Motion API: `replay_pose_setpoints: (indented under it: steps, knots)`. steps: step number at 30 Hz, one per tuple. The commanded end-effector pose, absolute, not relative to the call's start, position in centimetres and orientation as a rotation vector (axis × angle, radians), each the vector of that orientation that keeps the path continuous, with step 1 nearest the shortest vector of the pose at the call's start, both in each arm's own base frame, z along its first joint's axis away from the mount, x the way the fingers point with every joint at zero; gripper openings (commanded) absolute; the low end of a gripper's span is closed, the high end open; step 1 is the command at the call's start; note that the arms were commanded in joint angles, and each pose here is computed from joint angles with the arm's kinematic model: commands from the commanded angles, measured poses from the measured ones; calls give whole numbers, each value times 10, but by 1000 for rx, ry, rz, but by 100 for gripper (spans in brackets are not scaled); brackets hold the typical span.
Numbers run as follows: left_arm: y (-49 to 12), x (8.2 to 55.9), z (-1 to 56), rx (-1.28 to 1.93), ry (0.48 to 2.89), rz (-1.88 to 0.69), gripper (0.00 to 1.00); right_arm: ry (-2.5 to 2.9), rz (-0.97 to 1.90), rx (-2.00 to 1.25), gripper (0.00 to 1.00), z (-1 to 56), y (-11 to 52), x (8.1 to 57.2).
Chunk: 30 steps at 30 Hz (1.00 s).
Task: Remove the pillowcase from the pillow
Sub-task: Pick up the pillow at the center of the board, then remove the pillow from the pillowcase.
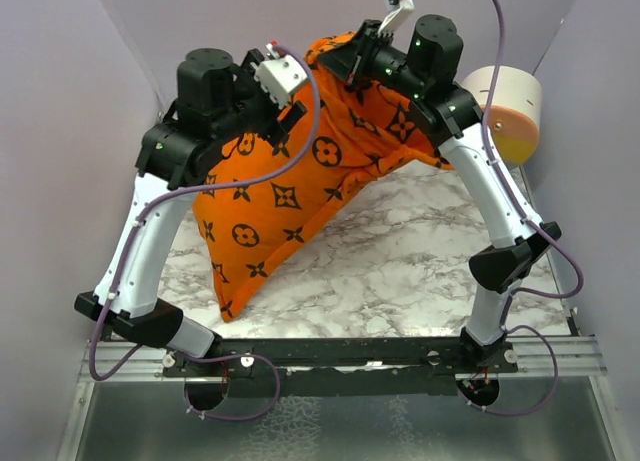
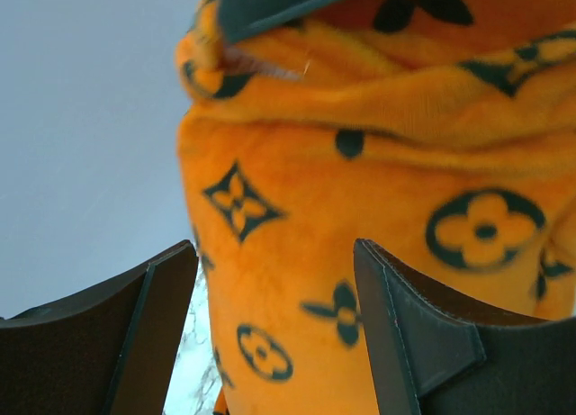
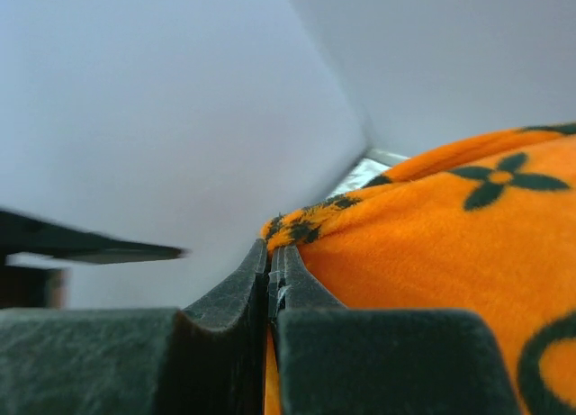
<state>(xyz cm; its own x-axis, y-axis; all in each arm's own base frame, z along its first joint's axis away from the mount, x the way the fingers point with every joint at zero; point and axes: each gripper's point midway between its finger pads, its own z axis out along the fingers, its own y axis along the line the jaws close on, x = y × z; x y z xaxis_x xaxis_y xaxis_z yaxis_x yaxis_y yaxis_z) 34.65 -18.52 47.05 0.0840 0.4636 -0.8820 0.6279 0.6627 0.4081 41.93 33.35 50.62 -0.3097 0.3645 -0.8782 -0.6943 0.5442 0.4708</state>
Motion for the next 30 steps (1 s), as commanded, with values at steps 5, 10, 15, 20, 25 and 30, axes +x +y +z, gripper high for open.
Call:
replay_pose_setpoints:
  steps: [5,10,15,20,25,30]
  knots:
    - [-187,352,531,904,1277,-42,72,1149,1280,-652,1,602,369,298]
    - [-187,340,535,959,1207,-20,71,1133,1274,-669,1,607,363,287]
    - [-184,321,534,1052,1125,19,73,1120,1258,-683,1,612,356,279]
    - [-184,324,536,1076,1079,69,75,1120,1274,-707,1,612,355,271]
    - [-192,336,517,1135,1087,74,77,1109,1288,-731,1,612,351,260]
    - [-207,346,498,1176,1132,-2,79,1091,1318,-782,1,612,348,244]
